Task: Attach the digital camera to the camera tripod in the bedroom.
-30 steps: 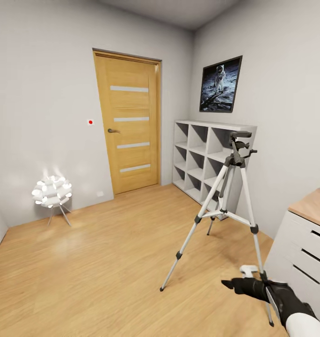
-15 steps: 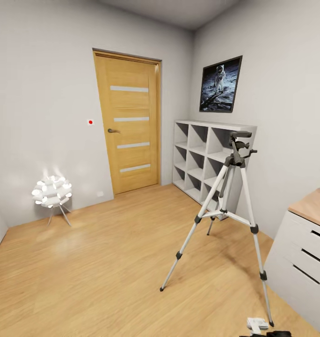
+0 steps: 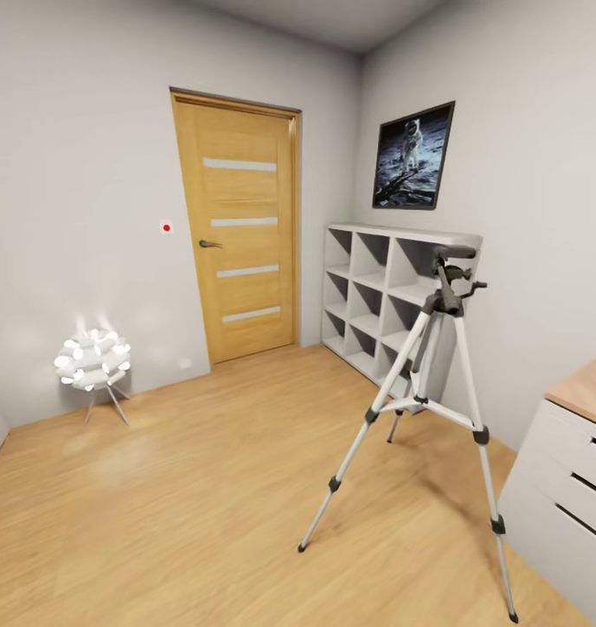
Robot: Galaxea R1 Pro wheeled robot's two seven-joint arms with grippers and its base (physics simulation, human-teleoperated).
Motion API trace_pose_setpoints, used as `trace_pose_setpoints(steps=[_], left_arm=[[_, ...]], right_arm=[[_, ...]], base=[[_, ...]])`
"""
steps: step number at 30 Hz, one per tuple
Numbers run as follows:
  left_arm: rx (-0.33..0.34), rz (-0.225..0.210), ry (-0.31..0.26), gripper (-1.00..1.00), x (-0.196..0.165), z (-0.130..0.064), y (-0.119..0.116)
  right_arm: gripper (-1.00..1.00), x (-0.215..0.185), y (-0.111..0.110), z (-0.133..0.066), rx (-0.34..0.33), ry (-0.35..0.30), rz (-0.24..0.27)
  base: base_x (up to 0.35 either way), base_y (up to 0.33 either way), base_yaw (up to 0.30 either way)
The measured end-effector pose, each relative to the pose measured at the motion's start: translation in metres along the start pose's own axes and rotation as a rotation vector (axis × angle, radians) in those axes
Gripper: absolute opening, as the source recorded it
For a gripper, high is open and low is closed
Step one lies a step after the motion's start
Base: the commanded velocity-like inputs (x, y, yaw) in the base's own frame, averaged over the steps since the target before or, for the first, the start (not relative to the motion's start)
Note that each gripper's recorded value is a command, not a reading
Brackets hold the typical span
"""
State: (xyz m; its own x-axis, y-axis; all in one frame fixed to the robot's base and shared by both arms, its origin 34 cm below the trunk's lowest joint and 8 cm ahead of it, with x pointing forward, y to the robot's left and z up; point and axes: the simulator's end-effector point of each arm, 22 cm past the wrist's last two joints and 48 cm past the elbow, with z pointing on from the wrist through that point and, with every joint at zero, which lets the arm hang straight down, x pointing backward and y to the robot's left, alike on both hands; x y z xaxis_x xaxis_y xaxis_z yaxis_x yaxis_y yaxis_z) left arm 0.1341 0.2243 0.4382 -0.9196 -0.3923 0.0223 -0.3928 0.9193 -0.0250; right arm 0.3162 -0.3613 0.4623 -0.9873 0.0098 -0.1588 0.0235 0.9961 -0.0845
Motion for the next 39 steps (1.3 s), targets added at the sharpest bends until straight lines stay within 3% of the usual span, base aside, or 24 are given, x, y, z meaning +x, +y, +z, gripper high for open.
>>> trace_pose_setpoints(steps=[8,30,33,39], left_arm=[[0.001,-0.005,0.000,1.00,0.000,0.000,0.000],[-0.001,-0.007,0.000,1.00,0.000,0.000,0.000],[-0.001,-0.008,0.000,1.00,0.000,0.000,0.000],[-0.003,-0.009,0.000,1.00,0.000,0.000,0.001]], right_arm=[[1.00,0.001,0.000,0.000,-0.001,-0.001,-0.001],[1.00,-0.003,0.004,0.000,-0.005,-0.023,-0.007],[1.00,0.001,0.005,0.000,-0.006,-0.018,-0.023],[1.00,0.017,0.008,0.001,-0.007,0.004,-0.130]], base=[[0.316,0.000,0.136],[0.323,0.000,0.263],[0.324,0.000,0.268],[0.324,0.000,0.241]])
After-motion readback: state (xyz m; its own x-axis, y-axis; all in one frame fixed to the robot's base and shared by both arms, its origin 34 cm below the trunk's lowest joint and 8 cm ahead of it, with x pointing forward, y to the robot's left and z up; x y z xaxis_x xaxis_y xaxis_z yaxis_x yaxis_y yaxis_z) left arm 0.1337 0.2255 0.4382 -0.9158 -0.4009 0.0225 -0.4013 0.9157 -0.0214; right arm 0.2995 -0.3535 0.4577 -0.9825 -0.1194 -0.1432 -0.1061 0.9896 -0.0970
